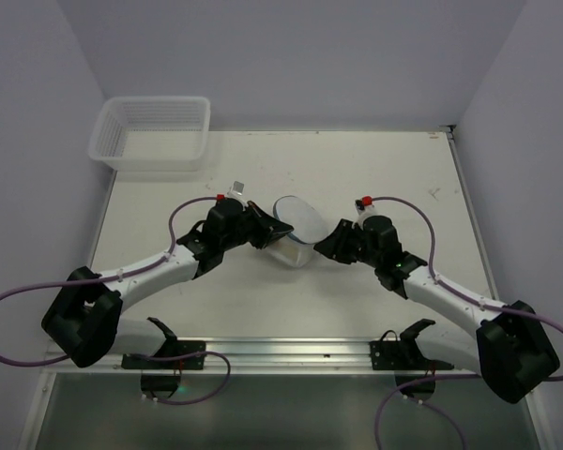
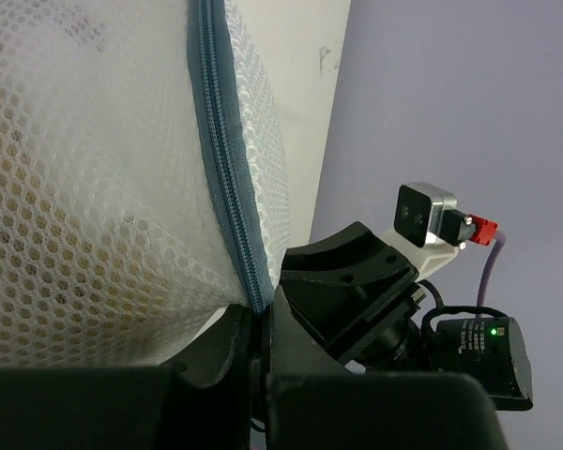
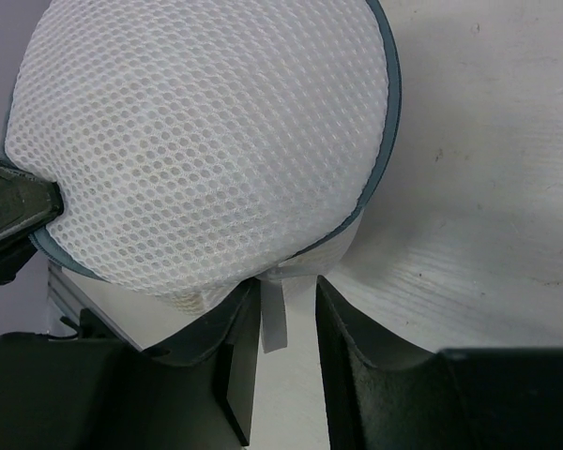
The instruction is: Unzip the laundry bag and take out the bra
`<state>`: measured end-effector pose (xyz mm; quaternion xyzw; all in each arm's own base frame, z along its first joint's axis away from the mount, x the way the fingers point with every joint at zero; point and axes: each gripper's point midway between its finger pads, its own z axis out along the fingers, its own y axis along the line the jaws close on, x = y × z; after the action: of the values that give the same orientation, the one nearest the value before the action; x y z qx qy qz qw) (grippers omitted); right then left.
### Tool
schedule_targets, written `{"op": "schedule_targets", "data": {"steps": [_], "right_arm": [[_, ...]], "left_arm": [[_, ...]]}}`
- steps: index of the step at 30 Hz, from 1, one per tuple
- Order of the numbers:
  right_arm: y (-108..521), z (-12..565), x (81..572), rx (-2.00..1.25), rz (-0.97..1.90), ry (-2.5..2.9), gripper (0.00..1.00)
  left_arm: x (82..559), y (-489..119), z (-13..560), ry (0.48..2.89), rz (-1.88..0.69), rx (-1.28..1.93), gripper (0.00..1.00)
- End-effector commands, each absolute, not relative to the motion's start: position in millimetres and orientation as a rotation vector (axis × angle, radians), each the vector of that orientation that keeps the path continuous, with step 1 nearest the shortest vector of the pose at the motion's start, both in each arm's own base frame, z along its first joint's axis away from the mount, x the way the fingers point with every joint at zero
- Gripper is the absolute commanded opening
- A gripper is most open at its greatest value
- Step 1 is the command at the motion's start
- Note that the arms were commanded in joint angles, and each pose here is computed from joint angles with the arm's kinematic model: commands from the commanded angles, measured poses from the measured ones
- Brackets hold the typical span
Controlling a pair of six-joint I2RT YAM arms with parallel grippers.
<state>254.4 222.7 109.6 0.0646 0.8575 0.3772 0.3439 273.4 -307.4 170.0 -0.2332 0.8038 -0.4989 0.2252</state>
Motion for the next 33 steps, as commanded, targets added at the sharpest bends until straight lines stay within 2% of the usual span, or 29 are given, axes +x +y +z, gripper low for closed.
{"op": "schedule_targets", "data": {"steps": [1,4,13,33], "right_arm": [[222.3,125.7,262.3,0.118,0.981,2.141,0.31],[222.5,129.0,261.5,0.086,0.98,2.127,0.3],[215.0,143.7,254.6,-0.032,0.931,2.111,0.43],[220.0,123.9,258.6,-0.201,0.926,2.125,0.38]], "left_arm": [[267.9,-311.8,189.2,2.169,-1.455,-0.596,0.0],[266.9,-310.0,187.7,2.175,-1.442,-0.586,0.0],[269.3,-298.7,178.8,2.192,-1.39,-0.588,0.0],[271.2,-297.9,191.3,2.189,-1.425,-0.542,0.0]]}}
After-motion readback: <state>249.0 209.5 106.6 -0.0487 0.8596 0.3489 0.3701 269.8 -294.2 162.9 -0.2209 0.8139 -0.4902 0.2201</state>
